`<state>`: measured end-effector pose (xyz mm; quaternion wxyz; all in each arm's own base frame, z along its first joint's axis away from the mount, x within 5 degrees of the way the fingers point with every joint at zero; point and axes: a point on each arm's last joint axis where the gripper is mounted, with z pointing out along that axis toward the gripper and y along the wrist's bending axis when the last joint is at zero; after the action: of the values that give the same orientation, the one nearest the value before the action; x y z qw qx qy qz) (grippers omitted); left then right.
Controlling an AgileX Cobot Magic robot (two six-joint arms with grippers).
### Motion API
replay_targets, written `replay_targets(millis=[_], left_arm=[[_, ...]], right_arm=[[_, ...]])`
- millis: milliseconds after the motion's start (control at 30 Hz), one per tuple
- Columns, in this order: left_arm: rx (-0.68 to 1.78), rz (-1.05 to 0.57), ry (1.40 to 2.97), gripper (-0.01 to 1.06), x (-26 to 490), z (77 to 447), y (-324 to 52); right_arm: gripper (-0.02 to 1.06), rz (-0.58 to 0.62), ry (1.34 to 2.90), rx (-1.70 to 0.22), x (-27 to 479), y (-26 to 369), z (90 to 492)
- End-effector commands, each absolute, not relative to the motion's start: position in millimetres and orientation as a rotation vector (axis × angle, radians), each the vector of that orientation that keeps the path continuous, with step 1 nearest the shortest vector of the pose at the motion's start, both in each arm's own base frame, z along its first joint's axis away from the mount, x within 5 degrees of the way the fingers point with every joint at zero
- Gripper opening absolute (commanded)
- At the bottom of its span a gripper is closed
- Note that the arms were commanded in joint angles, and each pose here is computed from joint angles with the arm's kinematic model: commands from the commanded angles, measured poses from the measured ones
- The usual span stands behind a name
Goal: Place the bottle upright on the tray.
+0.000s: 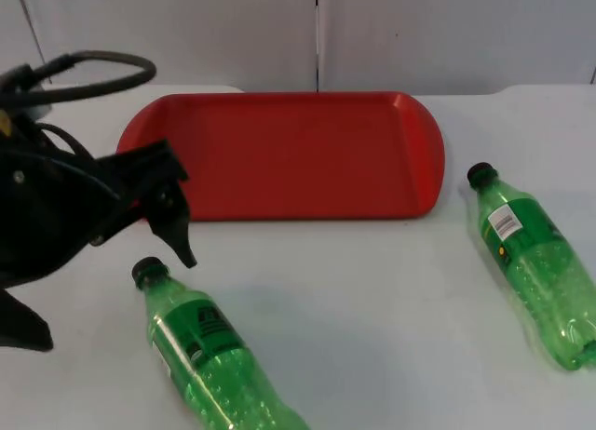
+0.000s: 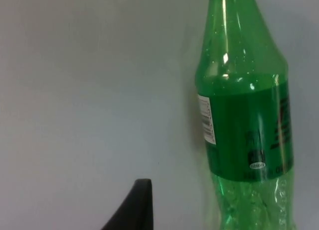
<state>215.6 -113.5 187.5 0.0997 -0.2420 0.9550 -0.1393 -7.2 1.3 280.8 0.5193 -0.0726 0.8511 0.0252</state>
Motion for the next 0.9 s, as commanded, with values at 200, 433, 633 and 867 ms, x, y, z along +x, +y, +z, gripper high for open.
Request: replay_targets(millis=[200,433,633,867], left_arm=[[-0.756,-0.36,2.819,1.05,237,179,-124],[-0.72,-0.178,2.826,1.05,242,176,-146],[-0.839,-0.104,2.754,1.05,239,174,-149],[-0.901,-0.241,2.754,1.05,242,161,-166]], right_arm=[[1.05,0.059,2.039,-0.171,-8,1,280],[1.05,0.059,2.039,-0.171,-8,1,280],[1.05,0.059,2.039,-0.171,-8,1,280],[1.05,0.059,2.039,-0.171,-8,1,280]])
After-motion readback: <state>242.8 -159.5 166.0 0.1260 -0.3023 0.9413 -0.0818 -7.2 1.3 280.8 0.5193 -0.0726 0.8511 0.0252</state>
